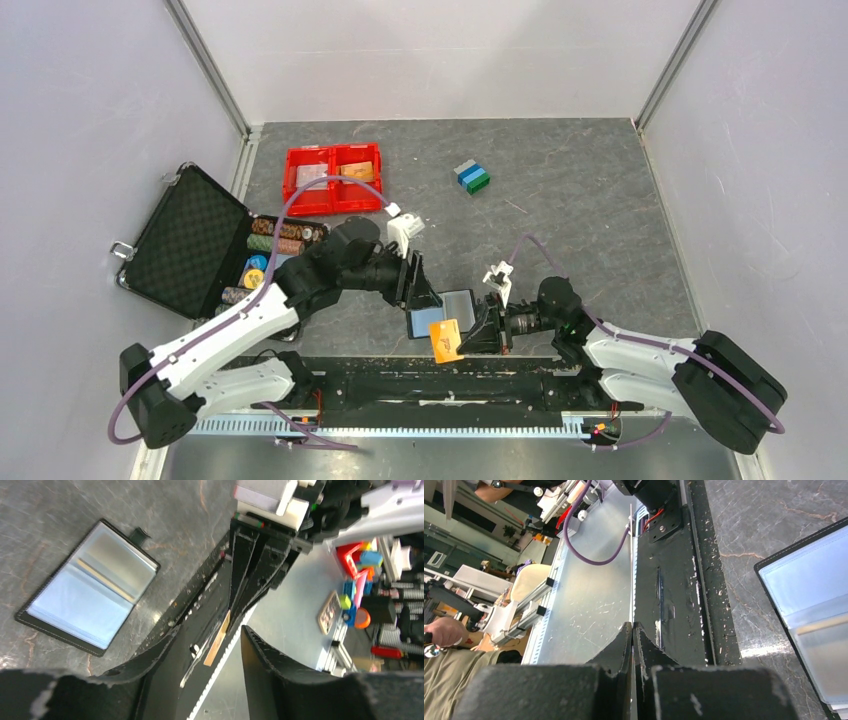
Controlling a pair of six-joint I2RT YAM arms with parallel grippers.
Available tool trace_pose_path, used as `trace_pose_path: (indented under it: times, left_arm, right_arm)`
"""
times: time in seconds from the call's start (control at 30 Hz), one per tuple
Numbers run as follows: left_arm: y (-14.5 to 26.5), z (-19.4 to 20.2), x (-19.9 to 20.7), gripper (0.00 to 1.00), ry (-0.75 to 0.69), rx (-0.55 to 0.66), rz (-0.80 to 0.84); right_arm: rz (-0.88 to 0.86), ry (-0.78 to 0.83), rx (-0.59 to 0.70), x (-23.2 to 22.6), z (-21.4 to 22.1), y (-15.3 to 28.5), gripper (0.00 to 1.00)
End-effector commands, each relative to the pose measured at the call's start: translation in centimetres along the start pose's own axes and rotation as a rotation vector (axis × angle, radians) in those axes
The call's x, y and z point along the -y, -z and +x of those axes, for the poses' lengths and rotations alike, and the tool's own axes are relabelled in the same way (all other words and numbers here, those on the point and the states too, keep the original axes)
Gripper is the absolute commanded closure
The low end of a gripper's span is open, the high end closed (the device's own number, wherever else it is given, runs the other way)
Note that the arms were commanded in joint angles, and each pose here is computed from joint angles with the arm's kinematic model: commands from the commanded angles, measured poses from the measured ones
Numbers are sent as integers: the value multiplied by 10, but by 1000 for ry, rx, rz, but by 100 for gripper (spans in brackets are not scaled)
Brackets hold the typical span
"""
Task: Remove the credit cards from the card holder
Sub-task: Remove the credit card from the card holder.
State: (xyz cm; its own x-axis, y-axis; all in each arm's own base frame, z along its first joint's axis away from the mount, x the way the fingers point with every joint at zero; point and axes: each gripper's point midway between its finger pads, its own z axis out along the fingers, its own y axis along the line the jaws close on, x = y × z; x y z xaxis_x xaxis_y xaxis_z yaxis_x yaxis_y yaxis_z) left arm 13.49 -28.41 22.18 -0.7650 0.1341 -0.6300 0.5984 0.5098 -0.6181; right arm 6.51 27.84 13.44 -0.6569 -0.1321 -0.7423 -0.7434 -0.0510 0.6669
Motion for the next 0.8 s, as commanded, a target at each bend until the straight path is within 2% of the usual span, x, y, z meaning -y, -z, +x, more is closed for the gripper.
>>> trace_pose_path:
  times: [0.0, 0.23, 0.53, 0.63, 0.77]
  left_arm:
    - [5, 24, 20, 50, -114, -166, 149]
    - [-2, 38, 18, 52, -116, -263, 187]
    - [-14, 36, 17, 54, -123, -294, 206]
    - [-17, 36, 16, 60, -128, -301, 205]
    - [-19, 39, 17, 77, -131, -322, 225]
  right_arm:
    - [-47, 53, -9, -8, -6, -1, 100]
    - [-63, 55, 1, -13, -9, -1, 100]
    - [-95, 47, 15, -19, -13, -2, 100]
    - [-98, 44, 14, -19, -14, -3, 100]
    - [-97, 36, 12, -18, -14, -4, 100]
